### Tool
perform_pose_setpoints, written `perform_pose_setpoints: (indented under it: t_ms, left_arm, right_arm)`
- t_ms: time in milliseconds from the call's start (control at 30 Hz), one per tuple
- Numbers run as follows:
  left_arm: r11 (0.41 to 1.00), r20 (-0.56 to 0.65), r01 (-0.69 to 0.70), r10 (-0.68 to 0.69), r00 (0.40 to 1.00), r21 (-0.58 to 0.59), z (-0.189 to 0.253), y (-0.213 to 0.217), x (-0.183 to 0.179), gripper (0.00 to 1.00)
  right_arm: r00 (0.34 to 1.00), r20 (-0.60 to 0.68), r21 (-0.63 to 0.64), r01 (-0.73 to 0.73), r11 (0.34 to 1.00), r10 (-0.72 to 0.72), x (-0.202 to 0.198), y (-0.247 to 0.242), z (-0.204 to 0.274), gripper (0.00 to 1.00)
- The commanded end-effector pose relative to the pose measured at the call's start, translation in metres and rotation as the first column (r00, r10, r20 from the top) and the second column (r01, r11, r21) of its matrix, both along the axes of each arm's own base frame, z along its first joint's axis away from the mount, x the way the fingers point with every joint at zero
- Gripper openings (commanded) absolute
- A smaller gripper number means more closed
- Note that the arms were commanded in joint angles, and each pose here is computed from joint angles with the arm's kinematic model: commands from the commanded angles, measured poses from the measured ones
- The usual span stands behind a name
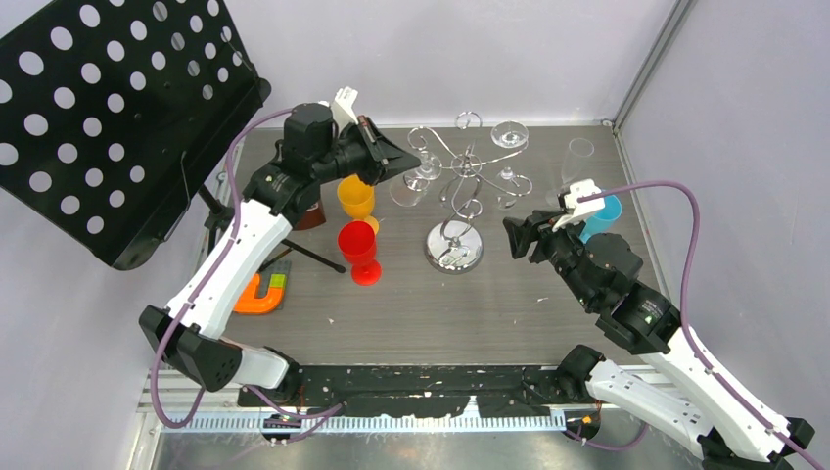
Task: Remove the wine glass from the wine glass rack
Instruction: Pick up the wine glass from the wine rack.
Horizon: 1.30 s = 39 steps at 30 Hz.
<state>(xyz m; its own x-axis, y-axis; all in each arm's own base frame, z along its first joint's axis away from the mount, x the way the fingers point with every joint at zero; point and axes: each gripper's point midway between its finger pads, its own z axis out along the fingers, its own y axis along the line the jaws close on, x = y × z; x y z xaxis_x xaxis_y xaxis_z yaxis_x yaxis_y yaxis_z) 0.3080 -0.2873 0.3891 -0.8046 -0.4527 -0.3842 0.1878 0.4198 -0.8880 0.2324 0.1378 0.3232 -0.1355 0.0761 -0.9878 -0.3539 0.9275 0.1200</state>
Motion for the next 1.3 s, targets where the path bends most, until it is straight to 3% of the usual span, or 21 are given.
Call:
perform_pose_setpoints:
  t_ms: [0, 800, 1267]
  left_arm:
    - [0.994, 0.145, 0.101, -0.094, 0.985, -0.04, 0.044, -0.009, -0.019, 0.0]
    - [0.974, 0.116, 0.224, -0.224, 0.968, 0.007, 0.012, -0.021, -0.038, 0.0]
    - [0.96, 0.16, 0.277, -0.279, 0.947, 0.031, 0.003, -0.009, -0.073, 0.0]
  right_arm:
    - [0.999, 0.034, 0.047, 0.001, 0.999, -0.003, 0.001, 0.001, 0.014, 0.65]
    - [1.0, 0.028, 0.068, -0.003, 0.998, 0.001, -0.007, -0.004, 0.017, 0.65]
    - [1.0, 0.02, 0.072, -0.024, 0.997, 0.023, -0.014, -0.005, 0.023, 0.65]
